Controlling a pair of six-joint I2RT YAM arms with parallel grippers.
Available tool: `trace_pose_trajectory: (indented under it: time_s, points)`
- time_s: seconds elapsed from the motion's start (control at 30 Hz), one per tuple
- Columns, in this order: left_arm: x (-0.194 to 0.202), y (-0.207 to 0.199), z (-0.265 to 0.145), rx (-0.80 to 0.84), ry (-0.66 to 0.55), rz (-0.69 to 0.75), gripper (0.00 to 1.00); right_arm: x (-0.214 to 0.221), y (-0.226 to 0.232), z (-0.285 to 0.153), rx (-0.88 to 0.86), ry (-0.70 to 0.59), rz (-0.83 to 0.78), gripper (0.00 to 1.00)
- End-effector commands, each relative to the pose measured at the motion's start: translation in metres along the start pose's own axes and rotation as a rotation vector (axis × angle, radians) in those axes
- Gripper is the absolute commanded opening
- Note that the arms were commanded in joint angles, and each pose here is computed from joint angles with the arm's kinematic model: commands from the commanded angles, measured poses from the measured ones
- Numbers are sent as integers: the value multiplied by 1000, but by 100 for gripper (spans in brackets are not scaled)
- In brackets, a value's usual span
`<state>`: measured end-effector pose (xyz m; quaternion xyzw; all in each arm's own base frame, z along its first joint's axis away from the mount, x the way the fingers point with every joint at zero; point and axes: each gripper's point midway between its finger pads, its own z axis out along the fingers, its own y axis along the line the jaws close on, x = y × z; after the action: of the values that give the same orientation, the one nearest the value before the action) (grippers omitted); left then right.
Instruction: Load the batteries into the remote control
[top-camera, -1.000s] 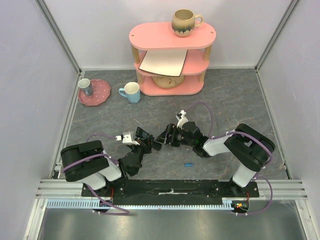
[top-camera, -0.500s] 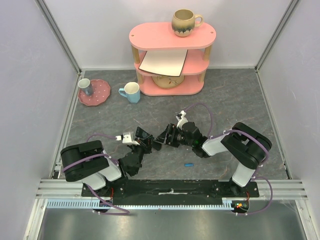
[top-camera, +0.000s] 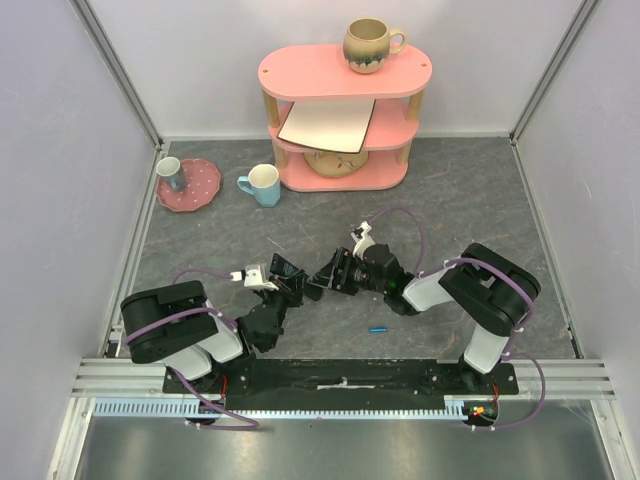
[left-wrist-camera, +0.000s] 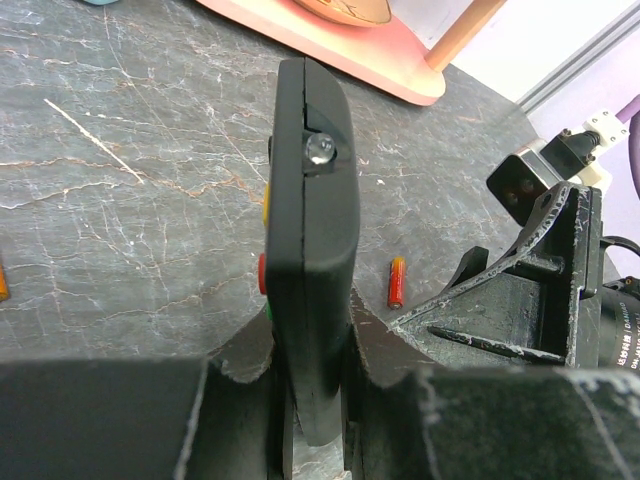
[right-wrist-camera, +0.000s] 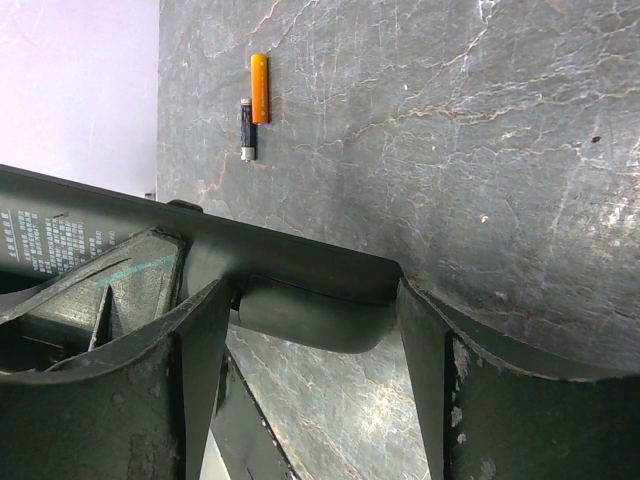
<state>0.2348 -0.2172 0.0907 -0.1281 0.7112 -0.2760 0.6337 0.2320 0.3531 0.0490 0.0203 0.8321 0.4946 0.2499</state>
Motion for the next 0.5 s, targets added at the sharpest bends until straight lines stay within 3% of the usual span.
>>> trace_pose_trajectory:
  time_s: [0.0, 0.23, 0.47]
  points:
    - [-39, -18, -1, 59, -125, -158, 2, 9, -10, 6, 49, 30, -23, 73]
    - [-44, -21, -2, 68, -139, -142, 2, 18, -30, 7, 179, 92, -71, 58]
    - [-45, -21, -3, 71, -138, -143, 2, 23, -38, 3, 210, 111, -65, 54]
